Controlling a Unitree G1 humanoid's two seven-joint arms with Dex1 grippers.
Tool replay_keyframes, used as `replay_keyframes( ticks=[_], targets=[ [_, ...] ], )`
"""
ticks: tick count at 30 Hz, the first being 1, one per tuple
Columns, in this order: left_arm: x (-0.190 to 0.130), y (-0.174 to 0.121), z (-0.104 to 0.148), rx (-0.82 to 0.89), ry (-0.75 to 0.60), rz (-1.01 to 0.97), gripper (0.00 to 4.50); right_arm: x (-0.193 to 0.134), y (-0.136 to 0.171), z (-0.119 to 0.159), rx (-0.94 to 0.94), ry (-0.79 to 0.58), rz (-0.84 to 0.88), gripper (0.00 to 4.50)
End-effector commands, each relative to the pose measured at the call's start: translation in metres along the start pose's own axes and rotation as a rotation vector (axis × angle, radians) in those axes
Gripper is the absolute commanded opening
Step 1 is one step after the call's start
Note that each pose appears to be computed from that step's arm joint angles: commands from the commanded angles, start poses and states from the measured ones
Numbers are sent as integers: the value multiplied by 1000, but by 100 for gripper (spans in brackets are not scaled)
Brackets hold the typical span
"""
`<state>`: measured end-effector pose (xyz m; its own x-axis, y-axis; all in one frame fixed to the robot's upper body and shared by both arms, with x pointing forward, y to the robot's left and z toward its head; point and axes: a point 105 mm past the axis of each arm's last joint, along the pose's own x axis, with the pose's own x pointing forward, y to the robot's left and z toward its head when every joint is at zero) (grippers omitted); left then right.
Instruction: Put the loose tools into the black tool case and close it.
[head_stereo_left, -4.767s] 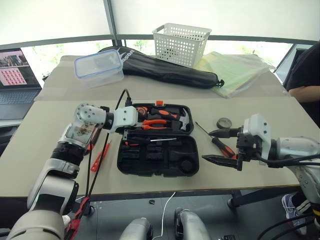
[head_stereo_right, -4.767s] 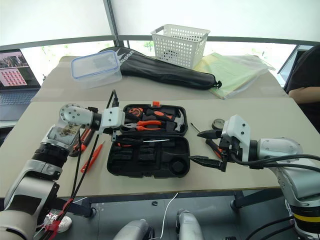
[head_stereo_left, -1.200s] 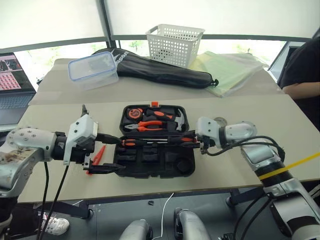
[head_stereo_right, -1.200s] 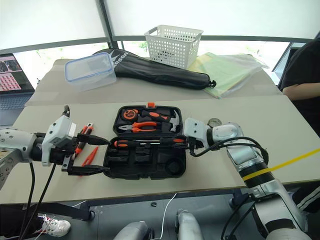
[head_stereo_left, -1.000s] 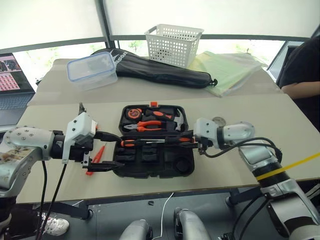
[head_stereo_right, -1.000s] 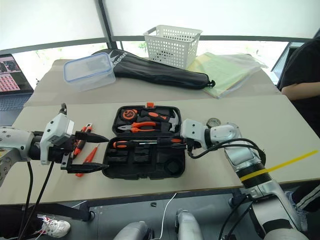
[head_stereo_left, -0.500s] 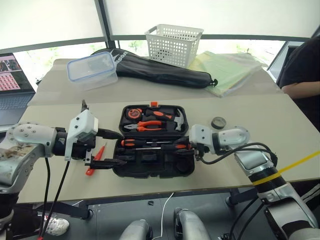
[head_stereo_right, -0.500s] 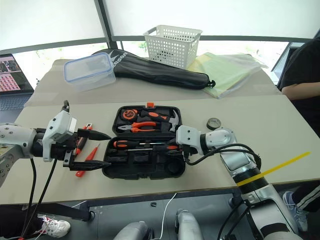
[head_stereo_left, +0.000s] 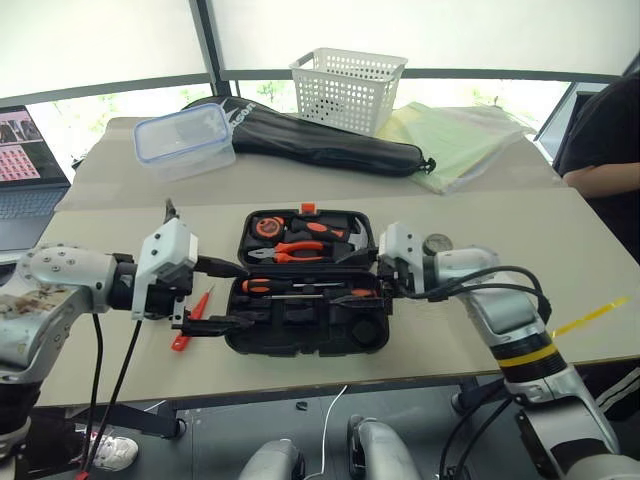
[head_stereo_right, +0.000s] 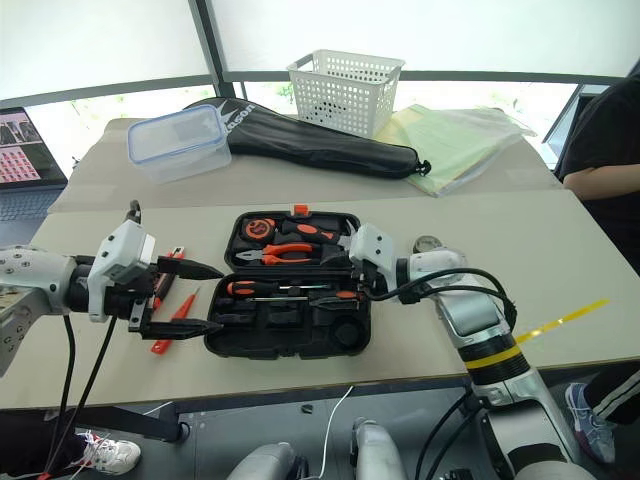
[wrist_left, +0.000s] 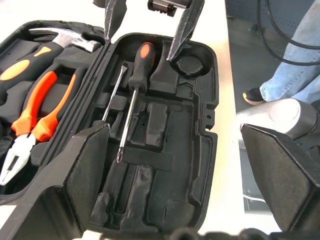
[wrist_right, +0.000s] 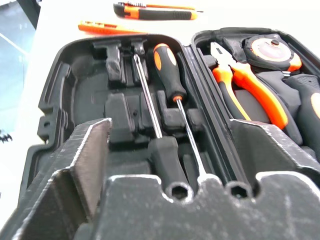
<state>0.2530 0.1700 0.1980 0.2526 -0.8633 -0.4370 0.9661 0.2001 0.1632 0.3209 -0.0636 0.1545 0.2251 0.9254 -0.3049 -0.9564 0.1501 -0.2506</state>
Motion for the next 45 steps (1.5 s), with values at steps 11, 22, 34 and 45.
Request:
replay_keyframes(
  ticks=[11,22,34,45],
  targets=[
    [-3,3,10,54,-7,28,450,22,-5,-23,-32,95,-10,2],
    [-4,6,10,57,-8,34,450,26,-2,-28,-40,104,10,2],
    [-3,7,4,51,-3,36,450,33,8,-48,-103,193,30,2],
    [-18,13,-12,0,33,164,450,14,-11,41,-23,-178,-28,2]
  ],
)
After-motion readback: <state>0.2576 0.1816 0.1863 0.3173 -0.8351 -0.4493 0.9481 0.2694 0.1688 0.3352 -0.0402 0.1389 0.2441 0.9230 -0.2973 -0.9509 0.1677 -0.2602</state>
